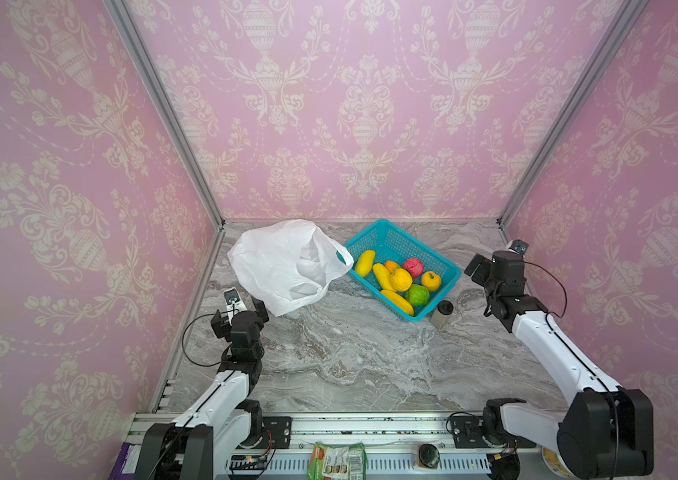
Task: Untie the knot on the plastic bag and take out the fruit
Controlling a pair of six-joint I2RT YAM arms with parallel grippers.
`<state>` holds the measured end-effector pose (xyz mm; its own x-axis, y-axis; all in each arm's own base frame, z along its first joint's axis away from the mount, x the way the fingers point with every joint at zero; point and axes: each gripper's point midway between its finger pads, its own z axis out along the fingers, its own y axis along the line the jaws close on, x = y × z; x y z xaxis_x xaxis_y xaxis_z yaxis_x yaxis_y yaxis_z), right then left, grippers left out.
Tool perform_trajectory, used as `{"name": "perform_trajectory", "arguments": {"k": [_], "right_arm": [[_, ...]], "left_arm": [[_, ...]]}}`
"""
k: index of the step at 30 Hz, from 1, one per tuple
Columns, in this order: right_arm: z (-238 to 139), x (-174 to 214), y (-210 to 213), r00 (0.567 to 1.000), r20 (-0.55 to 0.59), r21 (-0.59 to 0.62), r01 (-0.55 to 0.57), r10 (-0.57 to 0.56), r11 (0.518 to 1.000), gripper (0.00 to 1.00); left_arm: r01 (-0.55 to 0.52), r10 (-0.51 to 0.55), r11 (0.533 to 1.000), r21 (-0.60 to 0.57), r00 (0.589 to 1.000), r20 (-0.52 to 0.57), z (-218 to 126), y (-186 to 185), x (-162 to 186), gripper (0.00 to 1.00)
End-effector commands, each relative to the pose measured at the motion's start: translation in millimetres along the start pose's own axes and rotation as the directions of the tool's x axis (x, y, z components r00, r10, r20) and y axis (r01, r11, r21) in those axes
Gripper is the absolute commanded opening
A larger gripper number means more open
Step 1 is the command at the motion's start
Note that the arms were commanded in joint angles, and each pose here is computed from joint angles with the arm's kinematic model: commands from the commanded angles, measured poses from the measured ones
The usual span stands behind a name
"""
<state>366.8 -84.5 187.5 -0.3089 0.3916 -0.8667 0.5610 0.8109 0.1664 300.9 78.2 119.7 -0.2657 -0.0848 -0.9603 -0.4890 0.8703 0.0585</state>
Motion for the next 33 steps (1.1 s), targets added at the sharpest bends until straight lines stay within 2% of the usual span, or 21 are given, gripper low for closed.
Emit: {"name": "perform_trajectory", "arguments": {"k": [1, 4, 7, 9, 12, 15, 18, 21, 23, 24, 25, 29, 33], "right_arm": [[20, 26, -32, 0.999, 0.026, 0.124, 0.039, -0.042, 0.991, 1.0], [32, 43, -29, 0.996, 0.055, 0.088, 0.064, -0.069, 0.994, 1.0], [42, 61, -38, 0.997, 0.032, 0.11, 0.062, -0.066, 0.992, 1.0], [48, 69, -31, 0.998, 0.036, 0.049, 0.054, -0.055, 0.997, 1.0], [45, 70, -14, 0.995, 0.066, -0.079, 0.074, -0.069, 0.994, 1.0], [36, 69, -8, 0.991, 0.12, -0.146, 0.084, -0.067, 0.986, 1.0], [31, 71, -1, 0.986, 0.147, -0.196, 0.107, -0.078, 0.975, 1.0], [22, 75, 21, 0.971, 0.193, -0.273, 0.193, -0.143, 0.943, 1.0], [18, 83, 40, 0.95, 0.232, -0.317, 0.277, -0.209, 0.907, 1.0], [21, 91, 49, 0.947, 0.216, -0.353, 0.302, -0.237, 0.885, 1.0], [28, 97, 51, 0.948, 0.199, -0.35, 0.305, -0.247, 0.886, 1.0], [28, 94, 48, 0.944, 0.223, -0.318, 0.305, -0.242, 0.898, 1.0], [27, 96, 49, 0.944, 0.219, -0.319, 0.309, -0.247, 0.896, 1.0]], "left_arm": [[0.002, -0.004, 1.0, 0.025, 0.998, 0.067, 9, -5, -9, 0.99], [-0.024, 0.022, 0.997, 0.069, 0.999, 0.026, 23, -20, -5, 0.99], [-0.057, 0.058, 0.986, 0.155, 0.998, -0.003, 34, -42, -4, 0.99], [-0.075, 0.082, 0.975, 0.211, 0.996, -0.024, 39, -55, -2, 0.99], [-0.085, 0.092, 0.971, 0.225, 0.995, -0.022, 45, -61, -3, 0.99], [-0.081, 0.08, 0.969, 0.233, 0.997, 0.012, 46, -63, -7, 0.99], [-0.091, 0.097, 0.964, 0.251, 0.995, -0.011, 50, -69, -5, 0.99], [-0.092, 0.098, 0.956, 0.277, 0.995, -0.009, 49, -73, -4, 0.99], [-0.065, 0.069, 0.945, 0.322, 0.998, -0.002, 43, -77, 4, 0.99], [-0.073, 0.068, 0.936, 0.344, 0.997, 0.026, 43, -82, 7, 0.99], [-0.078, 0.059, 0.933, 0.351, 0.996, 0.065, 44, -84, 6, 0.99], [-0.073, 0.037, 0.929, 0.363, 0.994, 0.106, 42, -84, 11, 0.99], [-0.079, 0.078, 0.934, 0.348, 0.997, 0.017, 59, -89, 16, 0.99]]}}
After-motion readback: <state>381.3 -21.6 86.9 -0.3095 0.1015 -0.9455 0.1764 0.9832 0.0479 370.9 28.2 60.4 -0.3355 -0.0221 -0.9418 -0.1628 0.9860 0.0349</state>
